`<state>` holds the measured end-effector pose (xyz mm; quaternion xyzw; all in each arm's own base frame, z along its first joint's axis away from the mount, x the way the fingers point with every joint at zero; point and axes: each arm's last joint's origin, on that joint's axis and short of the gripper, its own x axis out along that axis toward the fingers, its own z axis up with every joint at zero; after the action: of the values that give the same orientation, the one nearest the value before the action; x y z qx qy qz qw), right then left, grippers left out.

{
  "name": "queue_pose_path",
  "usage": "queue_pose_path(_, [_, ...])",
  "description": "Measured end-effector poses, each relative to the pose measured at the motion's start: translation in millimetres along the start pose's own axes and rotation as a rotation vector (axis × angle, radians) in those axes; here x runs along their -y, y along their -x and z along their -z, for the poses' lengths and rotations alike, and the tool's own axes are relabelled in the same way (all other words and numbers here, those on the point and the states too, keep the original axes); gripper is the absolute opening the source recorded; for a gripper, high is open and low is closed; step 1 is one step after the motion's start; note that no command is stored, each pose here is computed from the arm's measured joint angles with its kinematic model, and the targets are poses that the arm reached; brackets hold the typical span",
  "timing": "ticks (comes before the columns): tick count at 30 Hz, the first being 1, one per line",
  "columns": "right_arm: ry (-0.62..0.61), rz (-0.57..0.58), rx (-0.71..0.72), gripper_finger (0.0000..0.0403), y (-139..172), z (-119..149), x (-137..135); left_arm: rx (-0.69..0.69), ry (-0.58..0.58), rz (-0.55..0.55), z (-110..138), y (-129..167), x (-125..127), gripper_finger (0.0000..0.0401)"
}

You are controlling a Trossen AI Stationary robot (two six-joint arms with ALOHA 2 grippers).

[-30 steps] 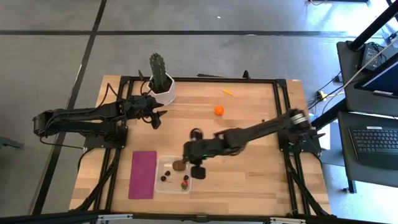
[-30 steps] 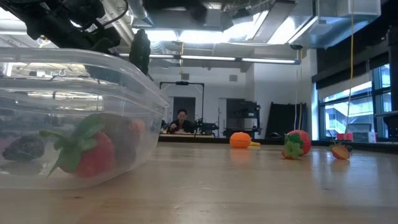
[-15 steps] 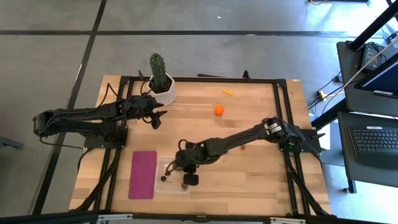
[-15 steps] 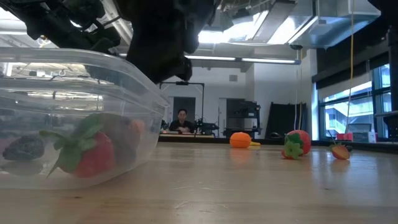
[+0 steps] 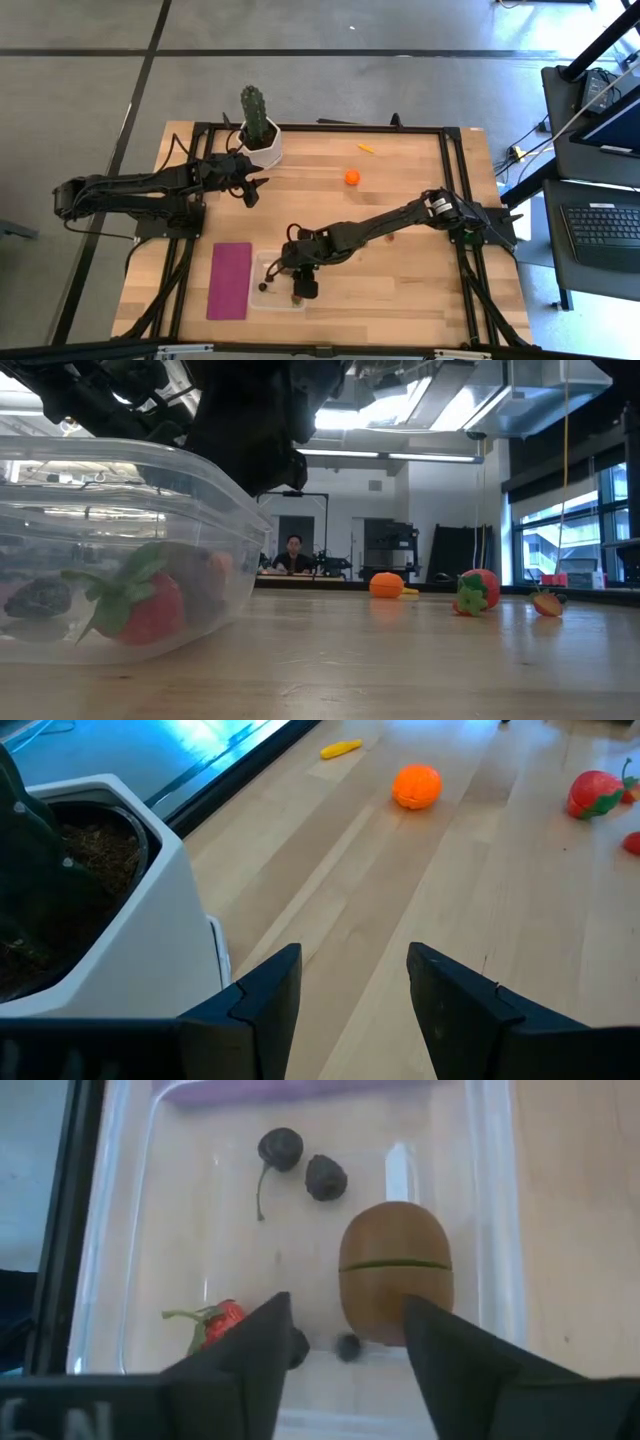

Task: Pick and placing Produce into tupperware
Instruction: Put the strawberry into the transparent bin

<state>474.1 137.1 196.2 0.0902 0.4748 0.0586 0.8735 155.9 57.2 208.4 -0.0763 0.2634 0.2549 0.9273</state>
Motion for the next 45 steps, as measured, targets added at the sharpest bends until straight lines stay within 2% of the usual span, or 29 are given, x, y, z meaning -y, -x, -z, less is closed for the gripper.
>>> queue_pose_path(5, [-0.028,0.003,0.004,0.0243,9,-8,-1,0.000,0.000,0.000,0,0,0,0.0176])
queue_pose_path(11, [0.054,0.032,0.082,0.0265,61,-24,-10,0.000,-0.001,0.000,0,0,0,0.0176])
queue_pose_path(20, [0.056,0.344,-0.056,0.0267,120,2,-13,0.000,-0.002,0.000,0,0,0,0.0176])
queue_pose_path(25, [0.013,0.380,-0.099,0.0268,135,31,-13,-0.001,-0.002,0.000,0,0,0,0.0176])
queue_pose_path(33, [-0.102,0.321,-0.007,0.0268,148,105,-4,0.000,-0.002,0.000,0,0,0,0.0176])
queue_pose_path(36, [-0.115,0.288,0.035,0.0268,136,132,3,0.000,-0.002,0.000,0,0,0,0.0176])
queue_pose_path(40, [-0.043,0.232,0.108,0.0268,113,157,8,0.000,-0.002,0.000,0,0,0,0.0176])
queue_pose_path(45, [-0.056,0.255,0.068,0.0261,89,187,20,0.000,-0.002,0.000,0,0,0,0.0176])
